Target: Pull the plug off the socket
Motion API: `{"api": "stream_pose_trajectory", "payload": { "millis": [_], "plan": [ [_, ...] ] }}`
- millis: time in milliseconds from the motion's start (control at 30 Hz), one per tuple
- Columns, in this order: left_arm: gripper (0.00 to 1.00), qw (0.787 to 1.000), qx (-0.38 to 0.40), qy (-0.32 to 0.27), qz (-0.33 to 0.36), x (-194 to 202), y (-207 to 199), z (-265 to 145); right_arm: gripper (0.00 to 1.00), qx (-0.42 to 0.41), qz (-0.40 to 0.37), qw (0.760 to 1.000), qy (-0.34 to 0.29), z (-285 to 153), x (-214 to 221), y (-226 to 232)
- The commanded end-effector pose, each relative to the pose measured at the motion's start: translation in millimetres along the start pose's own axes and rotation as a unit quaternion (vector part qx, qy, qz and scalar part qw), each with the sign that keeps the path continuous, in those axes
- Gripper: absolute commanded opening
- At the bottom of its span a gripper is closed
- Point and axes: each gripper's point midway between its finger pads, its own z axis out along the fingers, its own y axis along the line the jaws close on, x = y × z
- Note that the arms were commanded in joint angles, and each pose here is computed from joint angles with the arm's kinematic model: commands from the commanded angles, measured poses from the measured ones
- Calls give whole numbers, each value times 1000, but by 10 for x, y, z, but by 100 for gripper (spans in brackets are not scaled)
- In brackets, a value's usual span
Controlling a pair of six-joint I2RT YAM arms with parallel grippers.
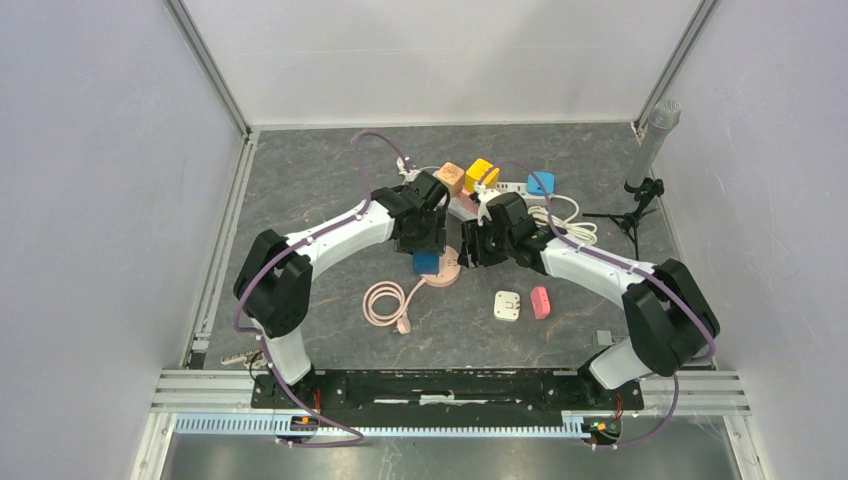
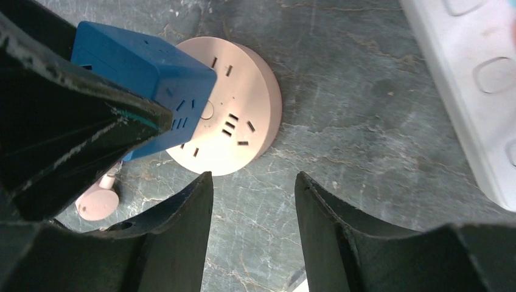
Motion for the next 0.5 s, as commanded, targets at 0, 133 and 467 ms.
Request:
{"api": "stream_pose_trajectory", "payload": {
  "millis": [0, 133, 467],
  "plan": [
    [62, 994, 33, 1, 108, -20, 24, -230, 58, -38, -37, 999, 5, 104, -75, 222],
    [70, 994, 40, 5, 105, 24, 14, -209, 58, -33, -30, 999, 30, 199, 46, 208],
    [92, 1000, 16, -4, 27, 80, 74, -68, 56, 1, 3, 1000, 15, 256, 55, 87]
  ]
}}
